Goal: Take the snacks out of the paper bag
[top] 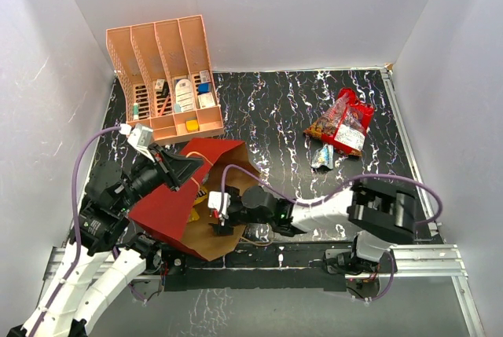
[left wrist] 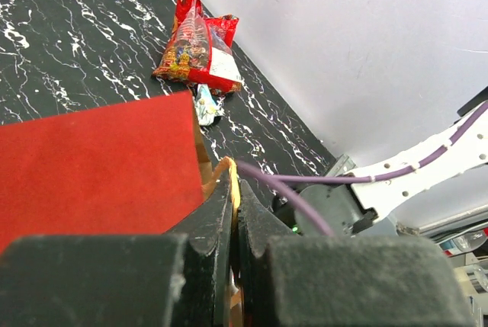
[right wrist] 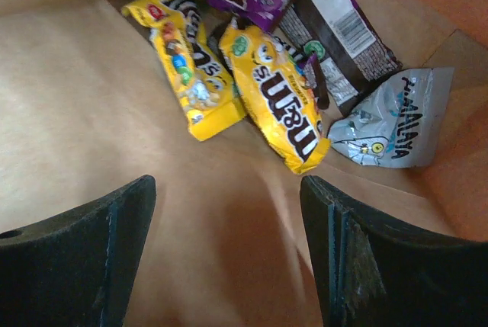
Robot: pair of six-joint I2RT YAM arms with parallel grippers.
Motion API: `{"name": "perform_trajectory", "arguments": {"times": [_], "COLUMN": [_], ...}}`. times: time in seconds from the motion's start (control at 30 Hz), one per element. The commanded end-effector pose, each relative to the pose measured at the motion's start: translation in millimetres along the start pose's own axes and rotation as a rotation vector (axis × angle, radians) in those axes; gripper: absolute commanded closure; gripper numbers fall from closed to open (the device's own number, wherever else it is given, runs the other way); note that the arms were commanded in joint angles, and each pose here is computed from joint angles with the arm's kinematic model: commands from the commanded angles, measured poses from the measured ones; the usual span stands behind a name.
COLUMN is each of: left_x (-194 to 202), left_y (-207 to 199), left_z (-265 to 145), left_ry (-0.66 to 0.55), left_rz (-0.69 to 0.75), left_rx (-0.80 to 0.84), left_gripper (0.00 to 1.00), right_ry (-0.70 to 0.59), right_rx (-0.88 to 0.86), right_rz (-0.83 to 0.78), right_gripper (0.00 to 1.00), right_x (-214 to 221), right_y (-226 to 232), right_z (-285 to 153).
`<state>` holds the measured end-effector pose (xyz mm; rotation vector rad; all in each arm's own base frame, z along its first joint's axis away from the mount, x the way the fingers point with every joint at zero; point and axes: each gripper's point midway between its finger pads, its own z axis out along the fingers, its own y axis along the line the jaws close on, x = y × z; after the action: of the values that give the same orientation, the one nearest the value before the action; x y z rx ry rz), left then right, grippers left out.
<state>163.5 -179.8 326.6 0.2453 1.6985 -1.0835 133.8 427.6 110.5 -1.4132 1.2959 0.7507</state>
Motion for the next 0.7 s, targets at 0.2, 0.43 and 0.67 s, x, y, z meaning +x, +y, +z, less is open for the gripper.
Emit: {"name": "perform_trajectory", "arguments": {"times": [0.2,0.43,0.67], "left_x": [-20,-33,-38], "left_y": [-16,-24,-29], "left_z": [0,0,0], "left_ry": [-0.080,-0.090,-0.087], "left_rz": [-0.008,0.008,0.018], "left_rx": [0.064,0.071,0.084], "left_gripper": [1.00,1.00,1.00], "right_ry": [-0.130,-0.161,-0.092], "right_rx": [0.198,0.252,0.400], "right_rz": [-0.102,-0.111,0.052], "right_gripper": [0.19,0.16,0.11], "right_x": [-28,-22,11], "right_y": [-43,-53,-87], "right_z": [54,79,108]}}
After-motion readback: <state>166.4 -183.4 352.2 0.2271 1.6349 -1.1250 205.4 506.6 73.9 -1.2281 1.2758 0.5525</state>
